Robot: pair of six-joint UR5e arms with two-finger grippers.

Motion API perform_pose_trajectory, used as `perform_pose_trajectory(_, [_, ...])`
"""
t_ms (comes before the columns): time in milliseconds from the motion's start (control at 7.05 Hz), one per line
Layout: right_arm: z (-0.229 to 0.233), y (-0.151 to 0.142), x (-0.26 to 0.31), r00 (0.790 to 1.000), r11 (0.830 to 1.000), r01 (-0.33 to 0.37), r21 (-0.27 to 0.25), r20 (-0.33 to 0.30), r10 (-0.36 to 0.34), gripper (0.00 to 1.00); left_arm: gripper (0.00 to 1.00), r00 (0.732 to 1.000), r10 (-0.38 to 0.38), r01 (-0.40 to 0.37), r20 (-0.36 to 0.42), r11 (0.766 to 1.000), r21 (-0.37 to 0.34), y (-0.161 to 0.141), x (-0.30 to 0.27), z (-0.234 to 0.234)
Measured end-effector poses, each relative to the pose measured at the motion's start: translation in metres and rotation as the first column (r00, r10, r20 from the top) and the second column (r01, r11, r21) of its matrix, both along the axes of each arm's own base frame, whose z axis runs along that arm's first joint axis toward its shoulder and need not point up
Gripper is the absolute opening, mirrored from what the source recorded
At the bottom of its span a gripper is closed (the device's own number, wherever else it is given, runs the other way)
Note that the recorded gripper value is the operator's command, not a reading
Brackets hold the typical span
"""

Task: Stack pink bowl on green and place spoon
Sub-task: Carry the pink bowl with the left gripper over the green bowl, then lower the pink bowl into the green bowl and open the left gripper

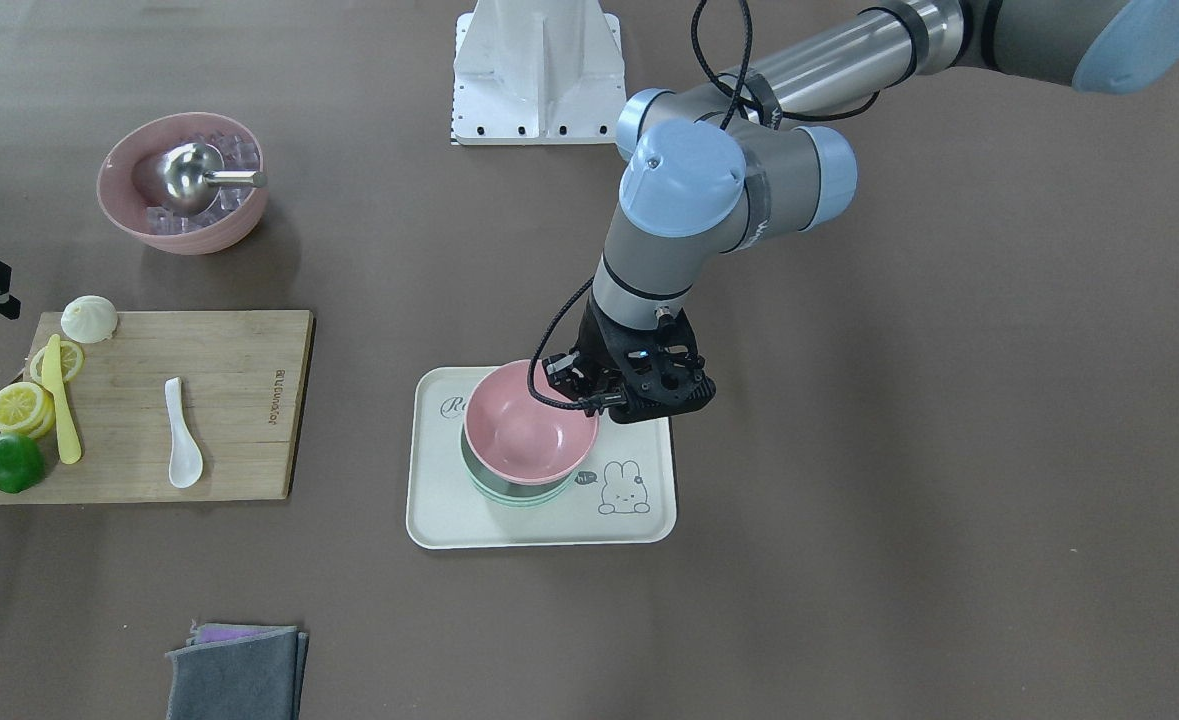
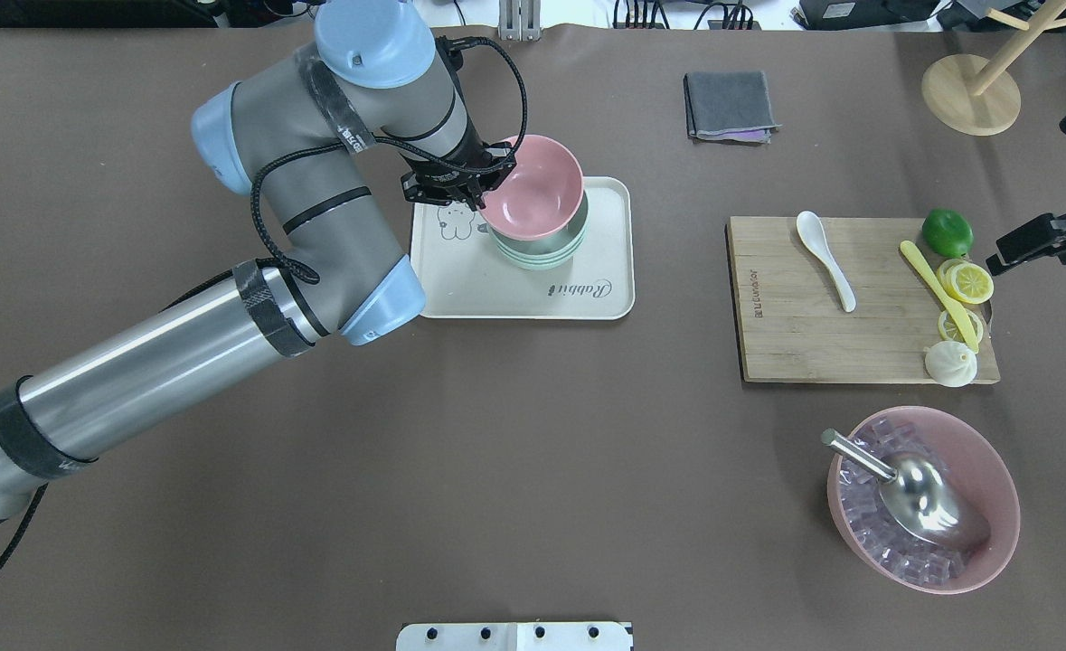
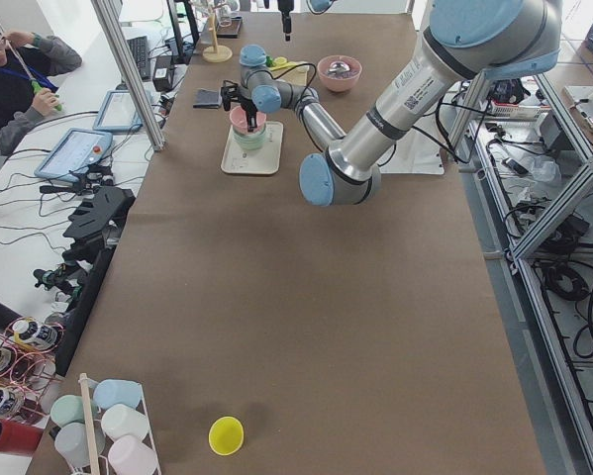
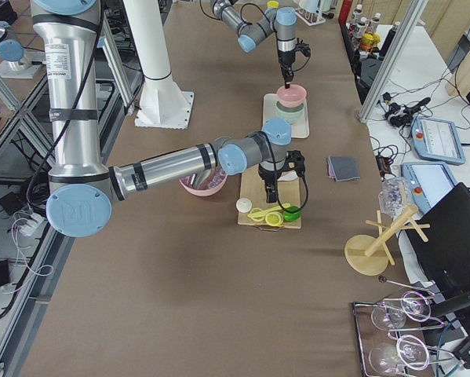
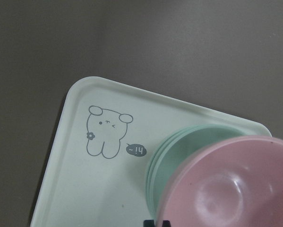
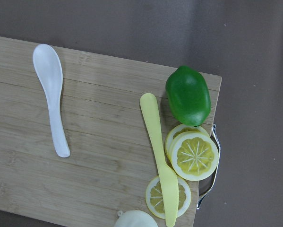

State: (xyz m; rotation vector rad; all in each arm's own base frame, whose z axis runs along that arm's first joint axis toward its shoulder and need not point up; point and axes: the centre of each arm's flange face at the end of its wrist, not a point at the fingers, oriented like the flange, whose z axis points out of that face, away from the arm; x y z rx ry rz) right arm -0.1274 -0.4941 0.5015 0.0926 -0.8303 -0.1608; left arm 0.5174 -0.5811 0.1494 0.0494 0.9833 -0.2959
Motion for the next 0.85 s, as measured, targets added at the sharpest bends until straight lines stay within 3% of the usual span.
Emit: perform_pose_trajectory(852, [0.000, 0.000, 0.000, 1.000, 1.000, -0.001, 0.000, 0.000, 0.001, 1.00, 0.00, 1.000, -0.003, 0.002, 0.031, 1.000, 0.017, 0.005, 0.032, 0.010])
